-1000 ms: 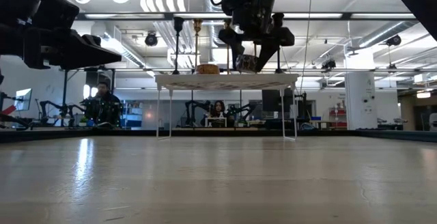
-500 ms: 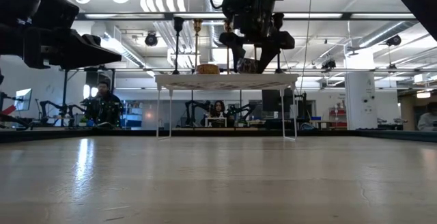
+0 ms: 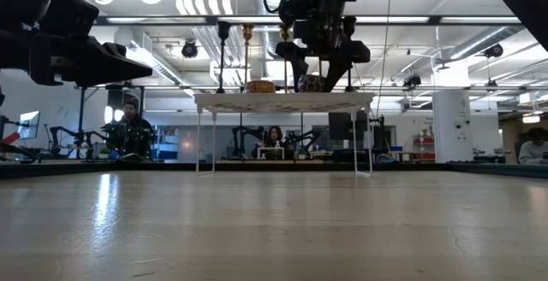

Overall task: Pick & Place candle stick holders
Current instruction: Put the yellow scented candle on the shelf

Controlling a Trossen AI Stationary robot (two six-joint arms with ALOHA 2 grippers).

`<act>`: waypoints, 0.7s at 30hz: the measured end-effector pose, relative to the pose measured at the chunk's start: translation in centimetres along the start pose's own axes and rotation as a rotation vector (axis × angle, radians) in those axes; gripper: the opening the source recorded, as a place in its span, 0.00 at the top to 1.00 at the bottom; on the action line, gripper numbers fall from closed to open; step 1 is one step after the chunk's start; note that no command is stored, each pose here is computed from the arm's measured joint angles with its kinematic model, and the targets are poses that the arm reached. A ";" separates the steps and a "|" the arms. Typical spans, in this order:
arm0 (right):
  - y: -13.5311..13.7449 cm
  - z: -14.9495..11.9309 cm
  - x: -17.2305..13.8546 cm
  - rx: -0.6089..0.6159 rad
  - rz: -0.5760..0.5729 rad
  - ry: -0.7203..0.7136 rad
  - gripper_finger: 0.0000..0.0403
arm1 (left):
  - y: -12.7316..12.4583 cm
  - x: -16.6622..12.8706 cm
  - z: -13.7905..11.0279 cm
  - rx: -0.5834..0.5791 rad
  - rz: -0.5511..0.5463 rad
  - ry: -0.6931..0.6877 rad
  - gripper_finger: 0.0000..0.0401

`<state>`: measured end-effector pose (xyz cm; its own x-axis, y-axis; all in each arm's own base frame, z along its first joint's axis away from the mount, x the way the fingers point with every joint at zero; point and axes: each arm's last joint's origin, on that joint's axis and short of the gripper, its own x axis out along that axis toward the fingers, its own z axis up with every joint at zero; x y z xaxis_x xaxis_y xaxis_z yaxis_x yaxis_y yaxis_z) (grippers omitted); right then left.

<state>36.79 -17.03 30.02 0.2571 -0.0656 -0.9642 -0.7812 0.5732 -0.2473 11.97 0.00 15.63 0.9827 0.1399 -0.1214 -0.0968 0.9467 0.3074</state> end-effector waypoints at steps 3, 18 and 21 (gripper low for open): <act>0.0 0.0 0.0 0.000 0.003 0.007 0.28 | 0.0 0.0 0.0 0.000 0.000 0.000 0.92; 0.1 -0.1 0.0 0.011 0.004 0.028 0.23 | 0.0 0.0 0.0 0.000 0.000 0.000 0.92; 0.1 -0.1 0.0 0.013 0.005 0.028 0.21 | 0.0 0.0 0.0 0.000 0.000 0.000 0.92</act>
<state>36.66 -17.08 29.99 0.2372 -0.0851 -0.9677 -0.7748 0.5843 -0.2414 11.97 0.00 15.63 0.9827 0.1399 -0.1214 -0.0968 0.9467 0.3074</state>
